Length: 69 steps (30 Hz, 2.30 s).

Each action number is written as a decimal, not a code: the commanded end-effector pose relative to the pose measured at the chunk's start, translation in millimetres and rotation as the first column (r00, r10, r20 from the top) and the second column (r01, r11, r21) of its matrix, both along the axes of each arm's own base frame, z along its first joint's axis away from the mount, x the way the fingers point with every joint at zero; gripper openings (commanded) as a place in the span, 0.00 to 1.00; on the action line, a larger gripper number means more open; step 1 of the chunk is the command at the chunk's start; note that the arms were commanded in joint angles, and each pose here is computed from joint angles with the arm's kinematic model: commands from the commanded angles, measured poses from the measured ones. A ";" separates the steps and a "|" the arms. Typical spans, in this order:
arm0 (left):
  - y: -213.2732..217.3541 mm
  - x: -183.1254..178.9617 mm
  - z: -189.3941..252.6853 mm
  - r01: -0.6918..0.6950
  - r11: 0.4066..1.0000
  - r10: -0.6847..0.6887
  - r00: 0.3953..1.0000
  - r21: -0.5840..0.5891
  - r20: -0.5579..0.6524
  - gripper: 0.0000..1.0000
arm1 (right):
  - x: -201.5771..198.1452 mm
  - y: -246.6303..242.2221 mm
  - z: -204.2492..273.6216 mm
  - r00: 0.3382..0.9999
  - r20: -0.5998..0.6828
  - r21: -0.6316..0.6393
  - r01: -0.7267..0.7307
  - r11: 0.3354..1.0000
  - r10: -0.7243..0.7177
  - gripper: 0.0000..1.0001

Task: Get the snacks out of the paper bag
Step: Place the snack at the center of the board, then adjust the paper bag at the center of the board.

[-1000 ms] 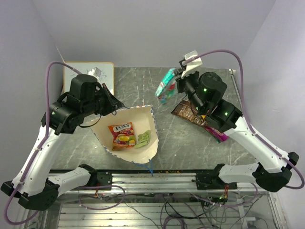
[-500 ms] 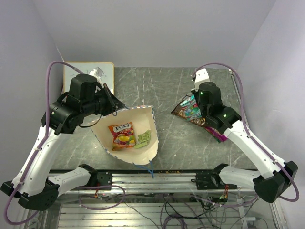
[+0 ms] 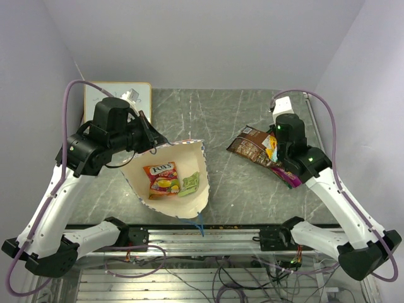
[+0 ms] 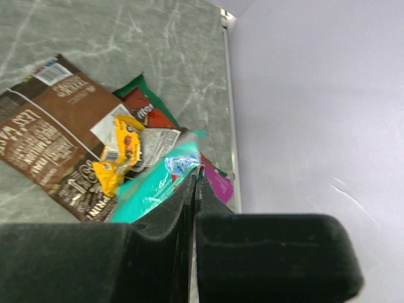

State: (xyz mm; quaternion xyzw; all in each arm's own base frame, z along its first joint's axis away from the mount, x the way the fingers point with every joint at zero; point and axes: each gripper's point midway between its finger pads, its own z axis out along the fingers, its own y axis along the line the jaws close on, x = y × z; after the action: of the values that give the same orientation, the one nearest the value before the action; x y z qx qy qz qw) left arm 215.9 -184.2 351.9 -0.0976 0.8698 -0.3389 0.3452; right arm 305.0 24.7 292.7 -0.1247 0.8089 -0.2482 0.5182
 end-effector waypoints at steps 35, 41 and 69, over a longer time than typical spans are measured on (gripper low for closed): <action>-4.8 10.9 73.8 0.123 0.989 -0.140 0.957 0.084 0.253 0.07 | 10.6 -103.3 -134.7 0.942 -0.247 0.003 0.234 0.972 -0.226 0.38; 6.3 11.7 71.5 0.076 0.989 -0.103 0.968 0.124 0.230 0.07 | 18.3 -88.4 -97.0 0.961 -0.222 0.062 0.181 0.981 -0.164 0.72; 78.7 38.9 102.9 -0.166 0.854 -0.026 0.933 0.493 0.358 0.07 | -21.4 171.3 -94.0 0.776 -0.115 0.658 -0.409 0.633 0.621 1.00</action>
State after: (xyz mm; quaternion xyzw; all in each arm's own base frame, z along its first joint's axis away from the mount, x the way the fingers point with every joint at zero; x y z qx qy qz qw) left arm 250.1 -108.9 446.1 -0.0125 0.8589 -0.1167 0.4986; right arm 297.3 177.3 205.7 -0.2107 0.8563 0.1487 0.4476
